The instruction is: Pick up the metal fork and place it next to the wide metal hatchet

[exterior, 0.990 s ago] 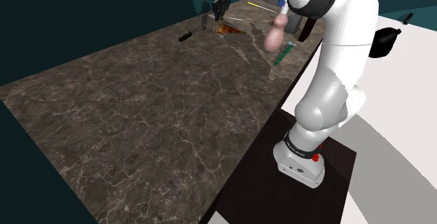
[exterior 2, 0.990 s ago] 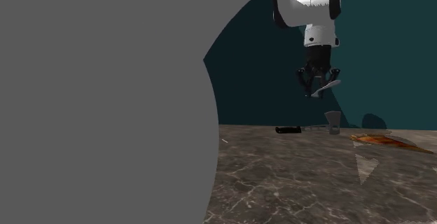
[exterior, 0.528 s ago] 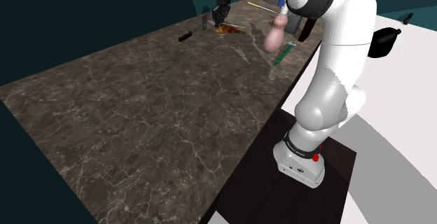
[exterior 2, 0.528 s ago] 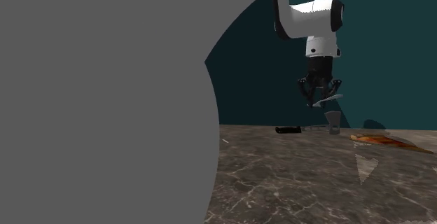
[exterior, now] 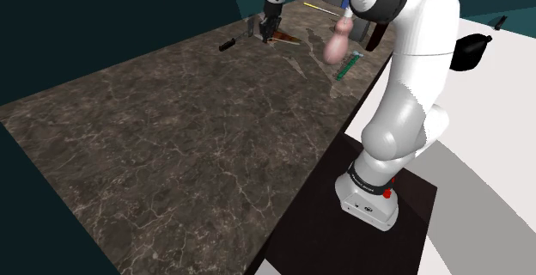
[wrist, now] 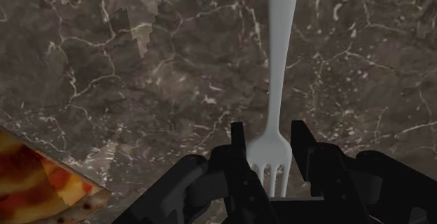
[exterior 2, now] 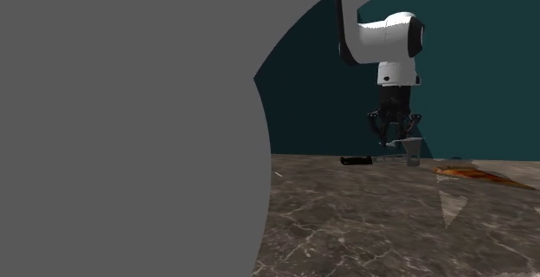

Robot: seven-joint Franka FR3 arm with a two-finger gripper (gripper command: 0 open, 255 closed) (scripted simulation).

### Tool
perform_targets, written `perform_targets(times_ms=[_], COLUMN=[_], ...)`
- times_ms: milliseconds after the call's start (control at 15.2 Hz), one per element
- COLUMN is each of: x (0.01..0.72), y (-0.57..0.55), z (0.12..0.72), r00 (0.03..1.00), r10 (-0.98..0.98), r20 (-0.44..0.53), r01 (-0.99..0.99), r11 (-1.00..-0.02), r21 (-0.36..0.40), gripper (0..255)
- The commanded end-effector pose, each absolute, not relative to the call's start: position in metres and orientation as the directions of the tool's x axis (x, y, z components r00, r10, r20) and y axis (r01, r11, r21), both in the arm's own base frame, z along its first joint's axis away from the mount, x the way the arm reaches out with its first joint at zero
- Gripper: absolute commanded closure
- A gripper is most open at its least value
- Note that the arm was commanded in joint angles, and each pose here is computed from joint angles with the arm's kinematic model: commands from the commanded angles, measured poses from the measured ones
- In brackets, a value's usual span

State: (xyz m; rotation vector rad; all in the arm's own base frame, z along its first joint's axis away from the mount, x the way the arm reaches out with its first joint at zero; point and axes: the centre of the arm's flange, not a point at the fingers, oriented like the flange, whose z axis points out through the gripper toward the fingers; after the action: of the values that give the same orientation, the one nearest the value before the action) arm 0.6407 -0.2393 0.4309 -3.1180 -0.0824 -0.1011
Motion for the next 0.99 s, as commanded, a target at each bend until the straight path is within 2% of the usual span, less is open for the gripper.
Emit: perform_targets(times_ms=[0, 924], x=[0.641, 0.641], y=[-0.24, -0.24], z=[0.421, 0.347], r00=[0.996, 0.996], r10=[0.052, 0.052], r20=[0.066, 0.066], r01=[0.053, 0.053], r11=[-0.998, -0.998], r21=[-0.019, -0.019], gripper=[255, 255])
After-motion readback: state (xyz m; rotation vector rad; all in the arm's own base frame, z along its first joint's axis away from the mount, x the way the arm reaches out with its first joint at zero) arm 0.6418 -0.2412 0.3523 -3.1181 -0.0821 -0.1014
